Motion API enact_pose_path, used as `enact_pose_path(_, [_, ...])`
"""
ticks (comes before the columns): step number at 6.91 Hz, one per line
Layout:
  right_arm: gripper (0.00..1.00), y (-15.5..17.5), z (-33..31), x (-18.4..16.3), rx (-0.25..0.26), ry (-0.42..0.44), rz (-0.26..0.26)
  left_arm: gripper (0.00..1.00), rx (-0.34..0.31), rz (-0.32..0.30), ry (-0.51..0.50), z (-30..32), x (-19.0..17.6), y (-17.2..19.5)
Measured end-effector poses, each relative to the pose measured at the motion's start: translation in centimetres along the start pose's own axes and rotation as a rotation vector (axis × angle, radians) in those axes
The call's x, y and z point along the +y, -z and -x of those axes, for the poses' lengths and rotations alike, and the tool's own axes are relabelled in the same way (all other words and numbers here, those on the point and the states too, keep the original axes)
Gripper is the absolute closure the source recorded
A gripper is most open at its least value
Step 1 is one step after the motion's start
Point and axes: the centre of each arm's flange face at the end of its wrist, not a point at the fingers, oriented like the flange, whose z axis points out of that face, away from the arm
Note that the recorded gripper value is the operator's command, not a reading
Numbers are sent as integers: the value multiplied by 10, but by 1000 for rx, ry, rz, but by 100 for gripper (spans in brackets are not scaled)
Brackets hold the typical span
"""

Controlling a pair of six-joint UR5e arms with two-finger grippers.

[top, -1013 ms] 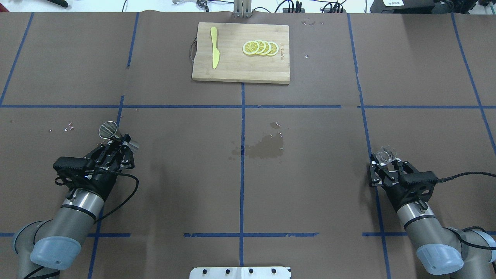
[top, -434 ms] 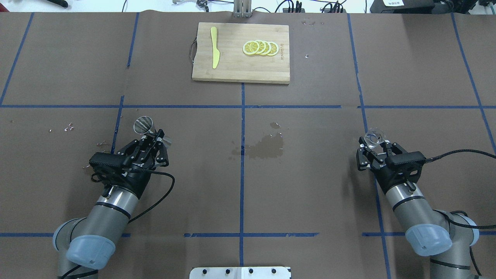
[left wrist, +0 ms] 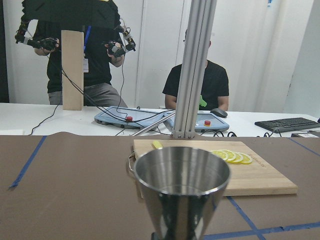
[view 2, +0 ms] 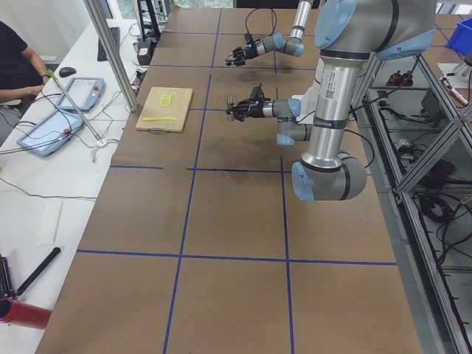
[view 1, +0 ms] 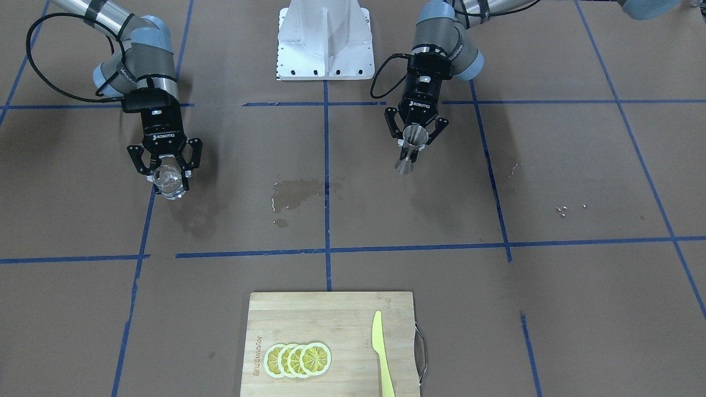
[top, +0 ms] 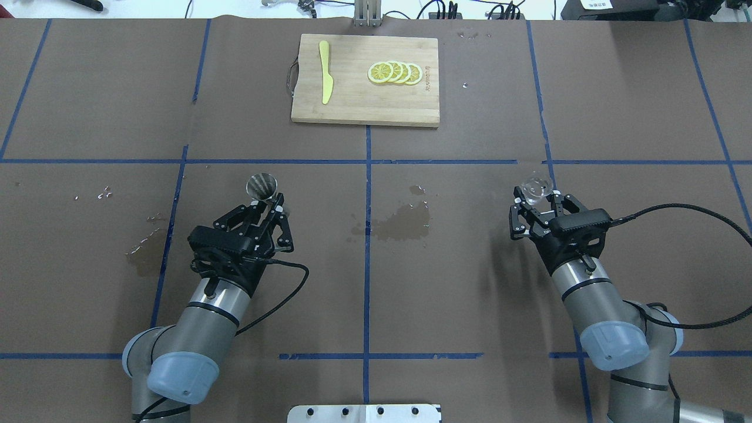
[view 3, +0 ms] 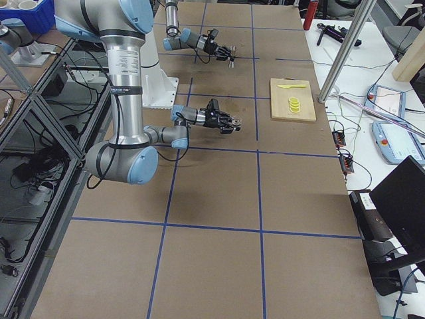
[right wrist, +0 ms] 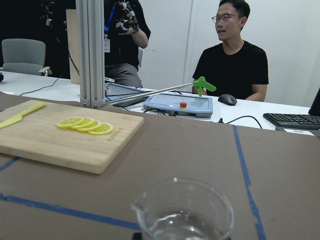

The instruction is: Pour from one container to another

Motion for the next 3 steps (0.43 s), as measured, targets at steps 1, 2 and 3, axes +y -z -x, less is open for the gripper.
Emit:
enact_pose_path(1, [100, -10, 30, -17, -5, -1, -3, 100, -4, 5, -30, -20, 5, -10])
enact_pose_path(2, [100, -18, 65, -37, -12, -5, -1, 100, -6, 9, -51, -38, 5, -17])
enact_pose_path(3, [100, -19, 94, -59, -19, 2, 14, 100, -4, 11, -55, -51, 5, -22])
